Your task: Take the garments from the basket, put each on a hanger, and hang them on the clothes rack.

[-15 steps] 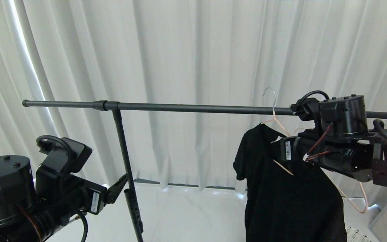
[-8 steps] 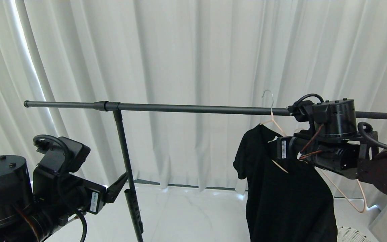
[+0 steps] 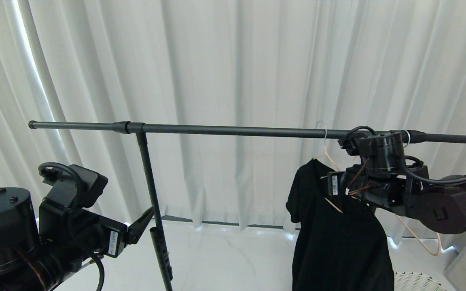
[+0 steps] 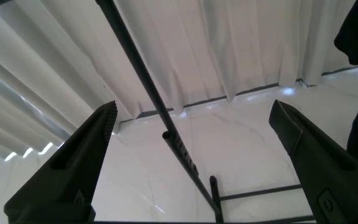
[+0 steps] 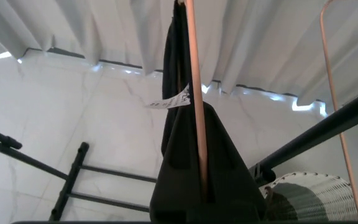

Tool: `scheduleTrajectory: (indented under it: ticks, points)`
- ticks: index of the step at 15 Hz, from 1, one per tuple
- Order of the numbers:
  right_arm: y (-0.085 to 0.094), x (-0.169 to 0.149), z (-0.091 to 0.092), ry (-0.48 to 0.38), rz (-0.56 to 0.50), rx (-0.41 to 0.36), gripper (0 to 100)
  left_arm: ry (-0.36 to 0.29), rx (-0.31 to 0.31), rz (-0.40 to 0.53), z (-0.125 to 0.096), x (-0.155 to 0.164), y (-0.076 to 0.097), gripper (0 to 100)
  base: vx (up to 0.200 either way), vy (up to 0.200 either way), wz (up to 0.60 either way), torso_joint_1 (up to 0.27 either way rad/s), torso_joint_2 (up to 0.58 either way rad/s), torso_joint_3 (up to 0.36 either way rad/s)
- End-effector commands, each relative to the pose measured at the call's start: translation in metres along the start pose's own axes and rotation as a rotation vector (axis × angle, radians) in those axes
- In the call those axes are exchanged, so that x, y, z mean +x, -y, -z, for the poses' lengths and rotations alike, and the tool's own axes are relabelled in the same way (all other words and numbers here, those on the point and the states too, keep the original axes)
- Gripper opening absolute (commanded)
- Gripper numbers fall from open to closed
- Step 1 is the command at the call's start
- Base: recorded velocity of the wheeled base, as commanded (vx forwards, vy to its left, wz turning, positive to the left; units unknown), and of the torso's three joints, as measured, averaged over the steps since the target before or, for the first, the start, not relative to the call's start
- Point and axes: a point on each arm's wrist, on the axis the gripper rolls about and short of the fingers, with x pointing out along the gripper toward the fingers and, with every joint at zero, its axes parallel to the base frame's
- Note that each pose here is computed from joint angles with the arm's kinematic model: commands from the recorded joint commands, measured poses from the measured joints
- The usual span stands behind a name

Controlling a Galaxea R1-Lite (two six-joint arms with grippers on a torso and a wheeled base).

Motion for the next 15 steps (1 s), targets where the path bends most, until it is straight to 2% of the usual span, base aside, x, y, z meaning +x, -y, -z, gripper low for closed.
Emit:
scheduleTrajectory:
  ticks: [1,7,8,15]
  points:
    - [-0.001,0.005,0.005,-0.017,0.003,-0.007,0,-0.002,0.000,0.000,0.000,0.000,0.000,100,0.000,0.000,0.00,0.000,0.00,0.000]
    - [-0.002,0.005,0.003,-0.005,0.003,-0.003,0,-0.004,0.000,0.001,0.001,0.000,0.000,100,0.000,0.000,0.00,0.000,0.00,0.000]
    - [-0.002,0.004,0.003,-0.003,0.002,-0.002,100,-0.004,0.000,0.001,0.001,0.000,0.000,100,0.000,0.000,0.00,0.000,0.00,0.000]
    - [-0.001,-0.014,-0.014,0.082,-0.016,0.016,100,-0.026,0.002,0.003,0.008,-0.001,0.001,100,0.000,0.000,0.00,0.000,0.00,0.000]
